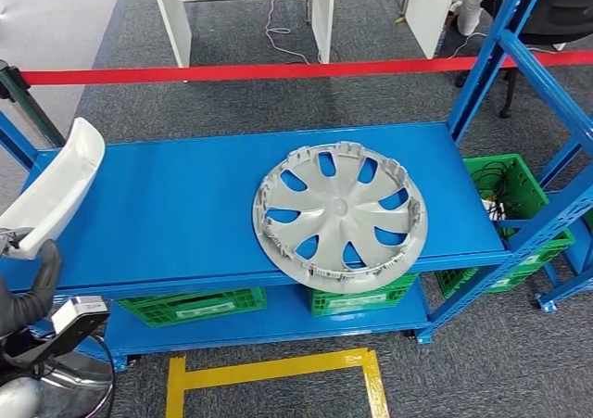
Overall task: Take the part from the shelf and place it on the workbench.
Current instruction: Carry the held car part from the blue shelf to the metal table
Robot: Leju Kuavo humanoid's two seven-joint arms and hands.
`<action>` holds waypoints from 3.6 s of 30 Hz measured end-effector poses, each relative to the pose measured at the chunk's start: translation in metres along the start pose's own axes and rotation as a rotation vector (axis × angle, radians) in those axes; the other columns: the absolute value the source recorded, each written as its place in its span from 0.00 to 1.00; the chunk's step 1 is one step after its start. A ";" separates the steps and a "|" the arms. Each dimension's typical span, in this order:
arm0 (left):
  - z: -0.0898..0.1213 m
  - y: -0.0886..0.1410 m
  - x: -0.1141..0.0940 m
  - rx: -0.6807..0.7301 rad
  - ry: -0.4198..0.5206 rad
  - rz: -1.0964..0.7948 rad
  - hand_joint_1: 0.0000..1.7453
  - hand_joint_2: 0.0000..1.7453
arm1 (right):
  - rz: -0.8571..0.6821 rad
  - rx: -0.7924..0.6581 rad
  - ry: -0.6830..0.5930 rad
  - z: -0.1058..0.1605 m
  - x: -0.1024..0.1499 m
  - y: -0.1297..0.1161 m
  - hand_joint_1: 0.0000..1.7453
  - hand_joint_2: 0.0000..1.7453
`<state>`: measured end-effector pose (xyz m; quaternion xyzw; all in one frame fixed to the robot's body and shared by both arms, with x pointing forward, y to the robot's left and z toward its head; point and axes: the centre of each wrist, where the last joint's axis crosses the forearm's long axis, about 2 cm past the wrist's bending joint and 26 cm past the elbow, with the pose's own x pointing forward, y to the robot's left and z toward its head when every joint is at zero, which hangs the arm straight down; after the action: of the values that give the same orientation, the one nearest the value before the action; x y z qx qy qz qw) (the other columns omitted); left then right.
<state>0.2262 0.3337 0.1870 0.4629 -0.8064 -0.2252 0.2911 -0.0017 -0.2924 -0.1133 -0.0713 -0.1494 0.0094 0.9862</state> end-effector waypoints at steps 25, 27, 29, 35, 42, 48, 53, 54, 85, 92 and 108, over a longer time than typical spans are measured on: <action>0.003 0.007 -0.006 -0.036 -0.018 -0.031 1.00 1.00 | -0.068 -0.021 -0.009 0.004 0.008 0.032 0.00 0.00; 0.002 0.008 -0.006 -0.038 -0.022 -0.032 1.00 1.00 | -0.076 -0.019 -0.010 0.004 0.009 0.033 0.00 0.00; 0.001 0.008 -0.006 -0.037 -0.025 -0.033 1.00 1.00 | -0.079 -0.018 -0.012 0.004 0.009 0.034 0.00 0.00; 0.000 0.008 -0.007 -0.036 -0.029 -0.034 1.00 1.00 | -0.080 -0.018 -0.009 0.005 0.007 0.034 0.00 0.00; 0.000 0.008 -0.006 -0.037 -0.032 -0.036 1.00 1.00 | -0.092 -0.021 -0.015 0.004 0.009 0.034 0.00 0.00; -0.004 0.008 -0.006 -0.034 -0.032 -0.014 1.00 1.00 | -0.125 -0.026 -0.019 0.004 0.010 0.037 0.00 0.00; -0.005 0.008 -0.007 -0.036 -0.034 -0.010 1.00 1.00 | -0.134 -0.019 -0.019 0.005 0.009 0.041 0.00 0.00; -0.005 0.008 -0.007 -0.036 -0.034 -0.011 1.00 1.00 | -0.134 -0.017 -0.019 0.006 0.009 0.041 0.00 0.00; 0.017 0.025 -0.025 -0.059 0.047 -0.049 1.00 1.00 | -0.115 -0.010 -0.006 0.010 0.004 0.053 0.00 0.00; 0.016 0.030 -0.027 -0.056 0.047 -0.061 1.00 1.00 | -0.110 -0.006 -0.006 0.010 0.005 0.054 0.00 0.00; 0.016 0.028 -0.025 -0.064 0.047 -0.058 1.00 1.00 | -0.102 -0.011 -0.018 0.009 0.009 0.054 0.00 0.00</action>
<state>0.2080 0.3709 0.1862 0.4817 -0.7780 -0.2483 0.3178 0.0048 -0.2377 -0.1098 -0.0687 -0.1620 -0.0409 0.9835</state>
